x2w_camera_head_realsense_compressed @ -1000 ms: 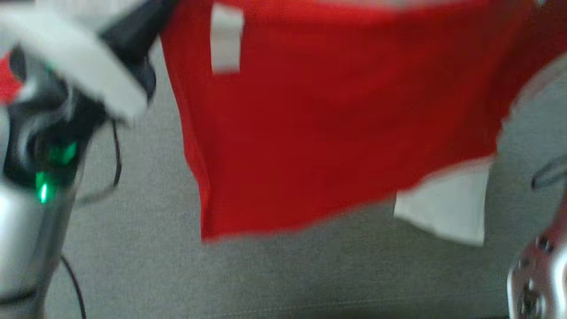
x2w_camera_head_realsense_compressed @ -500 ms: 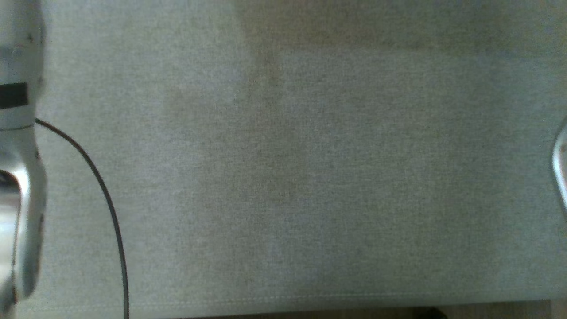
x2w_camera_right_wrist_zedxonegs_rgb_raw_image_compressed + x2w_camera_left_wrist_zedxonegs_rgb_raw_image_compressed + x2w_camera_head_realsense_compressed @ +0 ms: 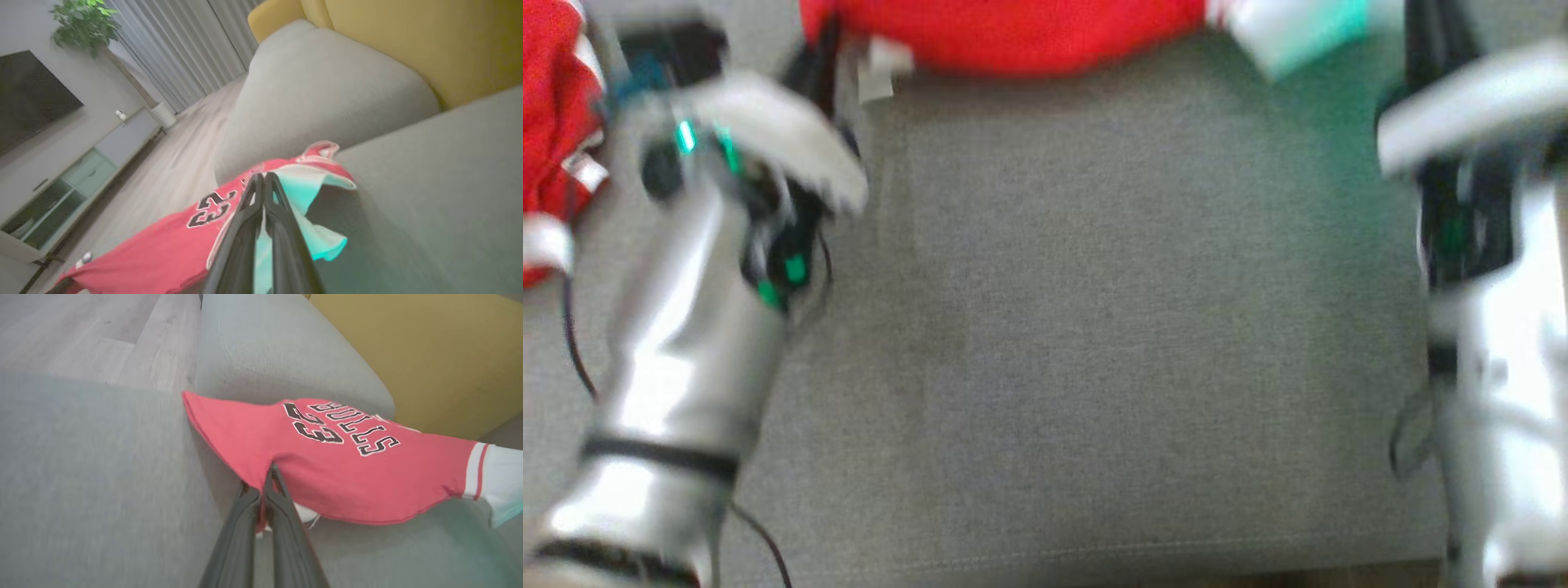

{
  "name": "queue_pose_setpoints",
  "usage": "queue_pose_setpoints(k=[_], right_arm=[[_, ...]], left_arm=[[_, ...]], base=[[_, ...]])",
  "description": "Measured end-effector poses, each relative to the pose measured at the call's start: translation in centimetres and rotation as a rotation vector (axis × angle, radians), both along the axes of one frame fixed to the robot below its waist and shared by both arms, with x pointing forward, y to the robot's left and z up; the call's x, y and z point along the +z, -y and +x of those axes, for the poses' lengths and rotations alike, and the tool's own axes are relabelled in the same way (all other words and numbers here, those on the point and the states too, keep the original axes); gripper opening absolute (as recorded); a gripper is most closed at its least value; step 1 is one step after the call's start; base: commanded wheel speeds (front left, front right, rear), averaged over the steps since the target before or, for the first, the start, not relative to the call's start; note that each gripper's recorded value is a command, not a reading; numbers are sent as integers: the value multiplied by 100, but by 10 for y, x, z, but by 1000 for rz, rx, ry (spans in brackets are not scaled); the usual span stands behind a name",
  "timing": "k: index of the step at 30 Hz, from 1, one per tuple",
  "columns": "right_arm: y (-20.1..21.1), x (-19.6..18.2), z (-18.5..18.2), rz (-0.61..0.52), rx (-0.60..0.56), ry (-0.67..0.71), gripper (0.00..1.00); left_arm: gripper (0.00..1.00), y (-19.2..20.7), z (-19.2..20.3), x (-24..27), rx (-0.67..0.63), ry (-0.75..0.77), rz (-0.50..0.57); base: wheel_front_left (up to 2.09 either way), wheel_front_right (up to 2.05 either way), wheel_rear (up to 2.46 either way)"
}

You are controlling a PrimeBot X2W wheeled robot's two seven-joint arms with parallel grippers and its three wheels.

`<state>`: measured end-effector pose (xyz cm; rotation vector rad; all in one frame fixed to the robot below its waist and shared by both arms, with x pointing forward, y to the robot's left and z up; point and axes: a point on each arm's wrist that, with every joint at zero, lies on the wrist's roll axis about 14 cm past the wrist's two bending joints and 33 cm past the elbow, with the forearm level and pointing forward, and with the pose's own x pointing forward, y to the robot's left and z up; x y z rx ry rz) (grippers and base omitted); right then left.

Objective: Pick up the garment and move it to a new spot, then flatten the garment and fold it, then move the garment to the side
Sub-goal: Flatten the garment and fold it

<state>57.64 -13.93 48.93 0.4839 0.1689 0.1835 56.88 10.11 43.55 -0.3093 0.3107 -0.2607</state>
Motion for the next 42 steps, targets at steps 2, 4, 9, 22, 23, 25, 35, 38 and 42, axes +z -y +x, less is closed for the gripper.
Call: queue_pose_setpoints(k=[2, 4, 9, 22, 23, 25, 35, 38, 42], right_arm=[[10, -20, -33, -5, -12, -63, 0], [19, -36, -69, -5, -23, -124, 0], [47, -54, -161, -5, -85, -248, 0], [71, -66, -284, -40, -136, -445, 0], [69, -67, -278, -56, -122, -454, 0], [65, -66, -264, -77, -99, -448, 0], [38, -50, -174, -171, 31, -409, 0], [32, -56, -156, -203, 64, -438, 0], [29, -58, -136, -225, 80, -448, 0]], left_arm=[[0, 2, -27, -12, -5, -31, -24], [0, 2, -57, -22, 0, -69, -39], [0, -1, -140, -36, 42, -163, -95], [0, 0, -268, -16, 159, -340, -251], [0, 0, -263, -14, 150, -345, -241], [0, 1, -256, -14, 125, -352, -215], [0, 2, -193, -6, 91, -336, -154], [0, 3, -182, -12, 64, -378, -126], [0, 3, -174, -20, 51, -440, -128]], base=[[0, 0, 0], [0, 0, 0], [0, 0, 0], [0, 0, 0], [0, 0, 0], [0, 0, 0], [0, 0, 0], [0, 0, 0], [0, 0, 0]])
